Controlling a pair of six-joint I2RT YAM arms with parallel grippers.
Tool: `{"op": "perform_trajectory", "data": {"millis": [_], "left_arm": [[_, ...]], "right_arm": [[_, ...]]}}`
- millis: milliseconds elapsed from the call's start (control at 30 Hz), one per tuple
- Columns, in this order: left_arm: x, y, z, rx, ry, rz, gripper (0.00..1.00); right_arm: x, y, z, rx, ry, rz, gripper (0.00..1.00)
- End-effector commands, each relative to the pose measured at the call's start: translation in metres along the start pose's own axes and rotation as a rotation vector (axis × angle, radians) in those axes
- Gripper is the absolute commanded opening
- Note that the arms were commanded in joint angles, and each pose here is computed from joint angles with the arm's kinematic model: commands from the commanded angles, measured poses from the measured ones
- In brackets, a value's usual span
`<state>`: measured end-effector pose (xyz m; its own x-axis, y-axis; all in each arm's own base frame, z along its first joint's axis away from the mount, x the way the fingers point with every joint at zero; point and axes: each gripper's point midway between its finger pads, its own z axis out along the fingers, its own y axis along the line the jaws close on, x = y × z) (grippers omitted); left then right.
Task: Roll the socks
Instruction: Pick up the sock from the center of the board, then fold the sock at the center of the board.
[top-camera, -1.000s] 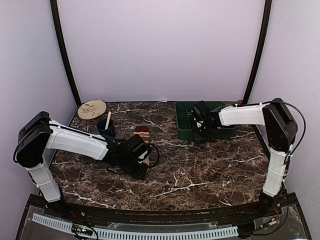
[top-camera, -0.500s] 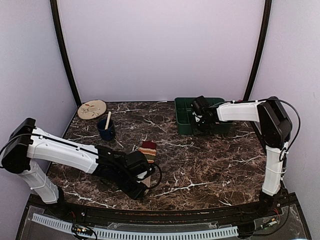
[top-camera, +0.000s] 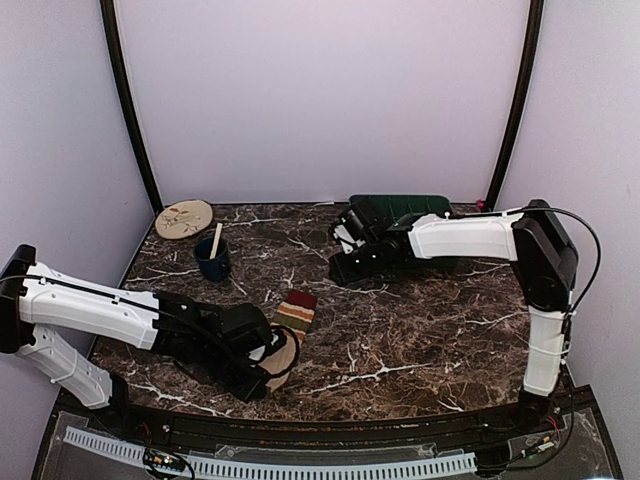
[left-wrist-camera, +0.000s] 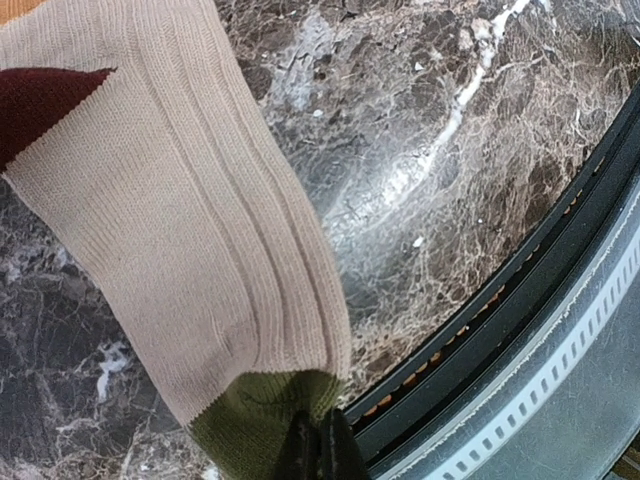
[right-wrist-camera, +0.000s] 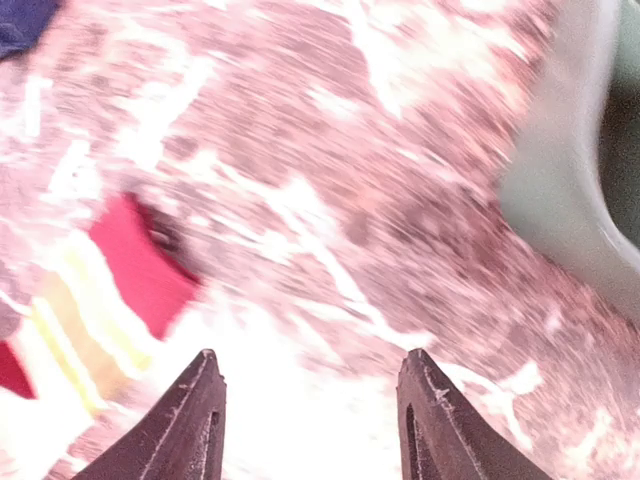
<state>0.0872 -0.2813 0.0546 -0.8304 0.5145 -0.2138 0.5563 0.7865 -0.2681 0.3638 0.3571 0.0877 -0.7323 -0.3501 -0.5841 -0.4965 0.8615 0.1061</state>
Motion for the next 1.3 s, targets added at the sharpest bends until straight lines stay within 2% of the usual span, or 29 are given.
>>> {"op": "perform_trajectory", "data": {"millis": [0,300,400,567,600,667,700,767,800,1067,1267], "left_arm": [[-0.006,-0.003,-0.017,-0.028,-0.009,0.020,0.00],[-0.012,-0.001,-0.034,-0.096,-0.002,0.024,0.00],[-0.014,-0.001,-0.036,-0.108,0.003,0.020,0.00],[-0.018,-0.002,-0.038,-0.121,0.000,0.012,0.00],[-0.018,-0.001,-0.038,-0.124,0.001,0.010,0.00],[-0.019,-0.002,-0.038,-0.127,-0.001,0.010,0.00],[-0.020,-0.002,-0.038,-0.128,-0.001,0.010,0.00],[-0.022,-0.002,-0.038,-0.136,-0.003,0.010,0.00],[-0.023,-0.002,-0.039,-0.140,-0.002,0.013,0.00],[-0.031,-0.007,-0.042,-0.153,0.001,0.042,0.00],[-0.037,-0.008,-0.045,-0.175,0.003,0.058,0.00]], "right_arm": [[-0.020,0.030,0.006,-0.091,-0.041,-0.019,0.55],[-0.007,0.071,0.025,-0.190,-0.006,-0.086,0.54],[0.000,0.090,0.020,-0.225,0.001,-0.113,0.51],[0.021,0.109,0.005,-0.331,-0.005,-0.008,0.36],[0.022,0.113,0.001,-0.368,-0.020,0.021,0.32],[0.030,0.121,-0.006,-0.437,-0.016,0.079,0.16],[0.034,0.123,-0.009,-0.452,-0.021,0.084,0.12],[0.040,0.129,-0.013,-0.482,-0.039,0.072,0.12],[0.044,0.137,-0.018,-0.519,-0.013,0.145,0.03],[0.049,0.174,-0.028,-0.673,-0.006,0.231,0.00],[0.060,0.187,-0.022,-0.713,0.031,0.259,0.00]]}}
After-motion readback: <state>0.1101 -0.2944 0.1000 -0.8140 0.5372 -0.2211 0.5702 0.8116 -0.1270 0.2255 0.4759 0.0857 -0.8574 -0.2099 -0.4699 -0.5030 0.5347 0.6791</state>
